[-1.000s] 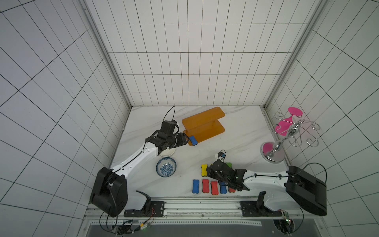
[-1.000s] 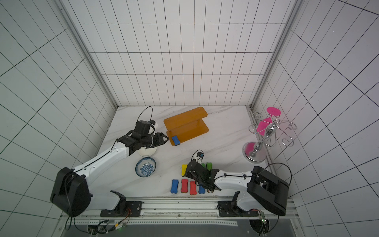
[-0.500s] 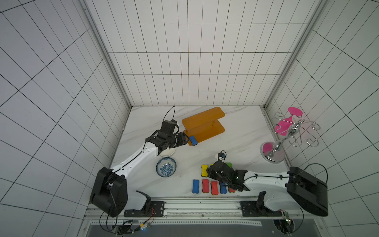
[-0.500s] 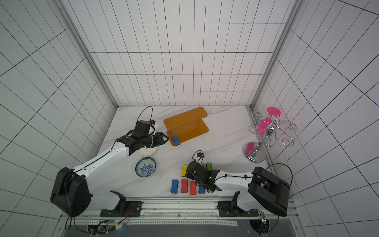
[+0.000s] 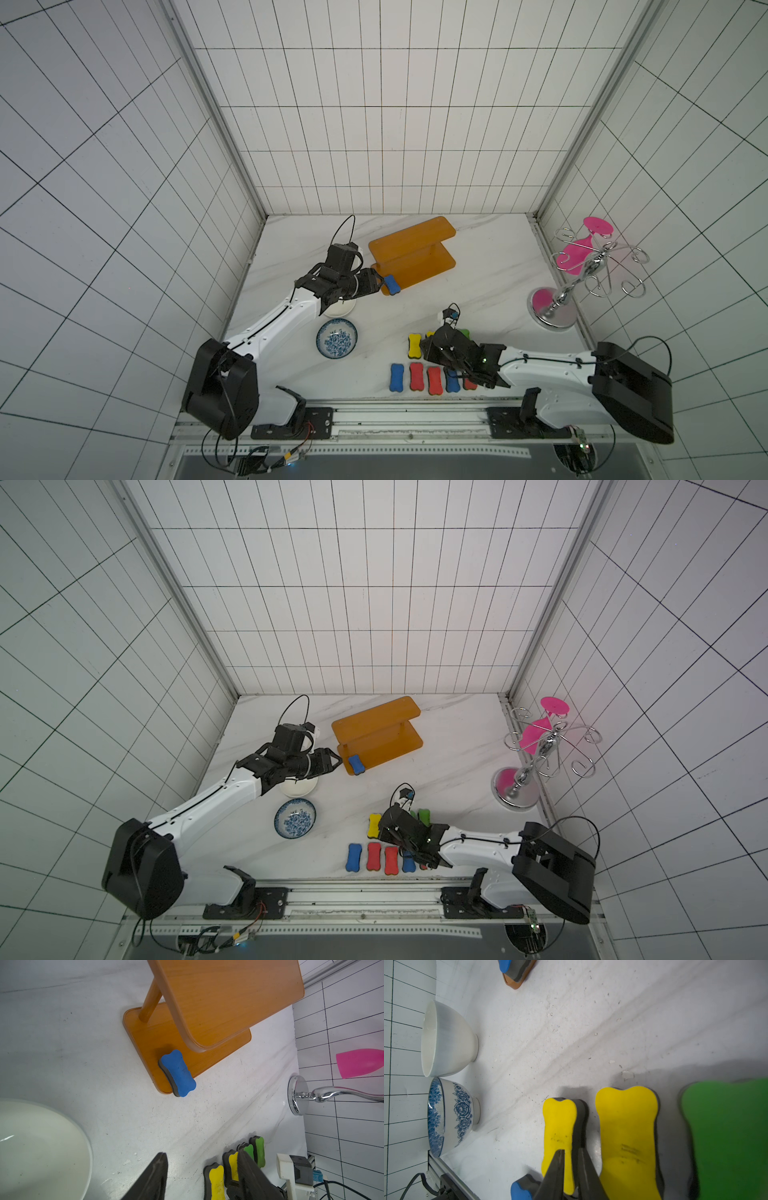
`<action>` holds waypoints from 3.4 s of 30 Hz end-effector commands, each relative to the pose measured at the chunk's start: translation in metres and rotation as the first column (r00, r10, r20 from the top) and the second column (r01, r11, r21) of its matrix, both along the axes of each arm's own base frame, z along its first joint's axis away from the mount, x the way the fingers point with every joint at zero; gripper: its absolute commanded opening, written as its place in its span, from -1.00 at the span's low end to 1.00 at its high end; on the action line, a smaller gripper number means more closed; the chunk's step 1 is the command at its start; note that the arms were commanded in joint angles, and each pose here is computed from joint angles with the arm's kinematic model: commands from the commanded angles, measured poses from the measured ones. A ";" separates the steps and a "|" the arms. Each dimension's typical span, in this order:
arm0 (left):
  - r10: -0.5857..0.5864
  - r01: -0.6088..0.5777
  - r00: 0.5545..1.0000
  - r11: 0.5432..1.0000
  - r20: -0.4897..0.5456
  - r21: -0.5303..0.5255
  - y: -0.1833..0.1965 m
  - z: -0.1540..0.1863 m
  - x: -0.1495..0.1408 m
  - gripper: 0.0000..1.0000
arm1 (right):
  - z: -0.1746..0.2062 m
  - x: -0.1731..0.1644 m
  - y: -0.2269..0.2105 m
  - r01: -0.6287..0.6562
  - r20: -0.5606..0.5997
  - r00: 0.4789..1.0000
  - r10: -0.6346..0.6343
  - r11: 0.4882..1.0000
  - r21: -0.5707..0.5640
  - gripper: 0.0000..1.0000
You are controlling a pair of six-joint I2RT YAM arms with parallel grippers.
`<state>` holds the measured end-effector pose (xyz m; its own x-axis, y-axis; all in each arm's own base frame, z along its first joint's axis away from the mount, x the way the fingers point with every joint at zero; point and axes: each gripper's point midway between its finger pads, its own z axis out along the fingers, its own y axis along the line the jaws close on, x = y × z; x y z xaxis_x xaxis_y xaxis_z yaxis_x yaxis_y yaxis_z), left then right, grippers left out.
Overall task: Remove the whiteboard erasers from the shelf
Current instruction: Place the whiteboard eraser at the center of the board, then pick up the whiteboard eraser from the shelf, then place the whiteboard eraser at the center of the board.
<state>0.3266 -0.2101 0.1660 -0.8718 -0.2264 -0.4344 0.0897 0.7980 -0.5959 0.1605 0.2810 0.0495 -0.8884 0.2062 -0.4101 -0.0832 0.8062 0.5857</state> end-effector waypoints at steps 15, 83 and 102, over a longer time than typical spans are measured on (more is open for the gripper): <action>0.071 -0.070 0.996 0.997 0.050 -0.010 0.013 0.018 0.067 0.21 | 0.086 0.127 0.059 -0.171 0.338 0.937 0.092 0.963 0.211 -0.56; 0.073 -0.072 0.997 0.997 -0.038 0.032 0.016 -0.021 0.083 0.11 | 0.048 0.183 0.093 -0.012 0.129 0.991 -0.034 0.940 0.342 -1.00; -0.266 0.149 0.867 0.946 0.422 0.289 0.010 0.043 -0.080 0.48 | 0.041 0.060 0.056 0.226 0.097 0.962 -0.255 0.944 0.240 -1.00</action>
